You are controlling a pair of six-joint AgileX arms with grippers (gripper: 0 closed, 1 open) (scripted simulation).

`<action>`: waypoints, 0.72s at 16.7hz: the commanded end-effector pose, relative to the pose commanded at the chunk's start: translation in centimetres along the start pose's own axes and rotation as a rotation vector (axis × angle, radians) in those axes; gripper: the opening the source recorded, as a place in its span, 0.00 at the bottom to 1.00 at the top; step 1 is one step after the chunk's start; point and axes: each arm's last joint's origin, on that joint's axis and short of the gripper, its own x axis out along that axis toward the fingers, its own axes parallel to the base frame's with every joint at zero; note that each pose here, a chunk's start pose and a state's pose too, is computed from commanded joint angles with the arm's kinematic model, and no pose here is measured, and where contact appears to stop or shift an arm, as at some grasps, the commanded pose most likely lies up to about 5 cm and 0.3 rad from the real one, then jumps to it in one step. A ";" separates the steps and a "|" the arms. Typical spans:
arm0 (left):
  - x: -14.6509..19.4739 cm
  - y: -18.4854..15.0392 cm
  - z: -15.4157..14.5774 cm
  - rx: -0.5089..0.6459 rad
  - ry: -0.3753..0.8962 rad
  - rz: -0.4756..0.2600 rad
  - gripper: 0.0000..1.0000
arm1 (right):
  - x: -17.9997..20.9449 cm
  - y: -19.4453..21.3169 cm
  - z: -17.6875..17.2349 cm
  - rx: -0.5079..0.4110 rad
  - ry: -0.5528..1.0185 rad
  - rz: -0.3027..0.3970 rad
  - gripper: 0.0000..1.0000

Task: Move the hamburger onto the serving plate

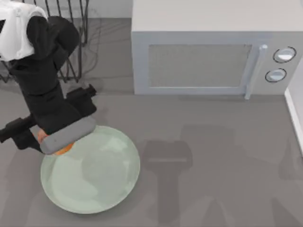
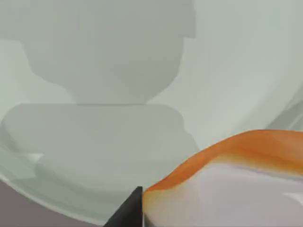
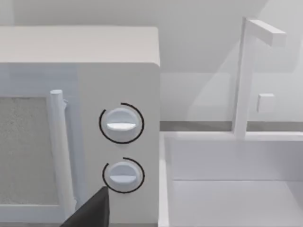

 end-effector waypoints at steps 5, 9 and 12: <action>0.0 1.6 4.1 0.473 0.026 0.009 0.00 | 0.0 0.0 0.0 0.000 0.000 0.000 1.00; -0.2 1.8 5.3 0.595 0.045 0.020 0.00 | 0.0 0.0 0.0 0.000 0.000 0.000 1.00; -0.2 1.8 5.3 0.595 0.045 0.020 0.00 | 0.0 0.0 0.0 0.000 0.000 0.000 1.00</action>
